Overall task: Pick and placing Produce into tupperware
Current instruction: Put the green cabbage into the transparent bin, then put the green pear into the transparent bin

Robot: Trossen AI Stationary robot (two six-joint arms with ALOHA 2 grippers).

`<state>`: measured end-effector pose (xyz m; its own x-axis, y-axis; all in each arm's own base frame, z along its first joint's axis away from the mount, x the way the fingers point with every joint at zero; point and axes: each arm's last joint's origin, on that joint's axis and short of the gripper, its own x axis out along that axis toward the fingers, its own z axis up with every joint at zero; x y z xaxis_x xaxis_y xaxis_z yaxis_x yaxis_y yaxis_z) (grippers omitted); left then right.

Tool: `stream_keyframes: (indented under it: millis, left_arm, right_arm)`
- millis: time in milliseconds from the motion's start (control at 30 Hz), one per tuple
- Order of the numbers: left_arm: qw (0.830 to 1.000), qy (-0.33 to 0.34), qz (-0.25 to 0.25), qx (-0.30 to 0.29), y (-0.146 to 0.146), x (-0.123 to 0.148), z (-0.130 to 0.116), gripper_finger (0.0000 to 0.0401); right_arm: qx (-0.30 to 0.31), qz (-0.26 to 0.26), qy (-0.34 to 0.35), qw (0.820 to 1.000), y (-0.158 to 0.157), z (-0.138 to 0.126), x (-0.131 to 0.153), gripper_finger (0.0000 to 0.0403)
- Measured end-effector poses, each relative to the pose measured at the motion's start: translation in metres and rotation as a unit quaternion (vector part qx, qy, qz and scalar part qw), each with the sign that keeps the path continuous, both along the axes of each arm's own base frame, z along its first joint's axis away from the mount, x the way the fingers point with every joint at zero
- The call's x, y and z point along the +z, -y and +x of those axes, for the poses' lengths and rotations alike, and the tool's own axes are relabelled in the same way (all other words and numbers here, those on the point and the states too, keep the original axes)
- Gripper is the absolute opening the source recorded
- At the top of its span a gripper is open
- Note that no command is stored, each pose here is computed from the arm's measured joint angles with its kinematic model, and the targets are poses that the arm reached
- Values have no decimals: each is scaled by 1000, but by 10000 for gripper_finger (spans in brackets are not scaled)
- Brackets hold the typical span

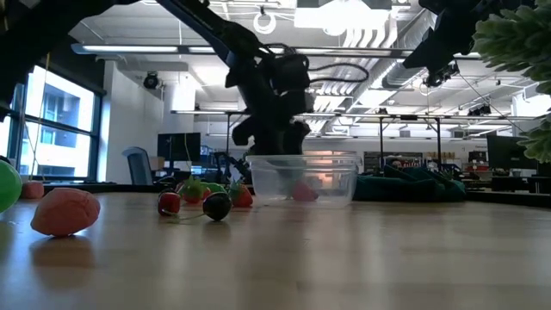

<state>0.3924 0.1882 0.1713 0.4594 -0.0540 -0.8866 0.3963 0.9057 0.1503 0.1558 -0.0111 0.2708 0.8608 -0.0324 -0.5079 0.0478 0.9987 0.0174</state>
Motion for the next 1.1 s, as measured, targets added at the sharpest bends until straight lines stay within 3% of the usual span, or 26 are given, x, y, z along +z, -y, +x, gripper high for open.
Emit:
stream_keyframes:
  millis: [667, 1100]
  left_arm:
    - [1000, -12, 5, 4, -1, -8, 1, 246]
    - [1000, -18, 18, -1, 6, -8, 5, 294]
  right_arm:
    - [0, 0, -1, 1000, 0, 0, 0, 24]
    - [0, 0, -1, 1000, 0, 0, 0, 24]
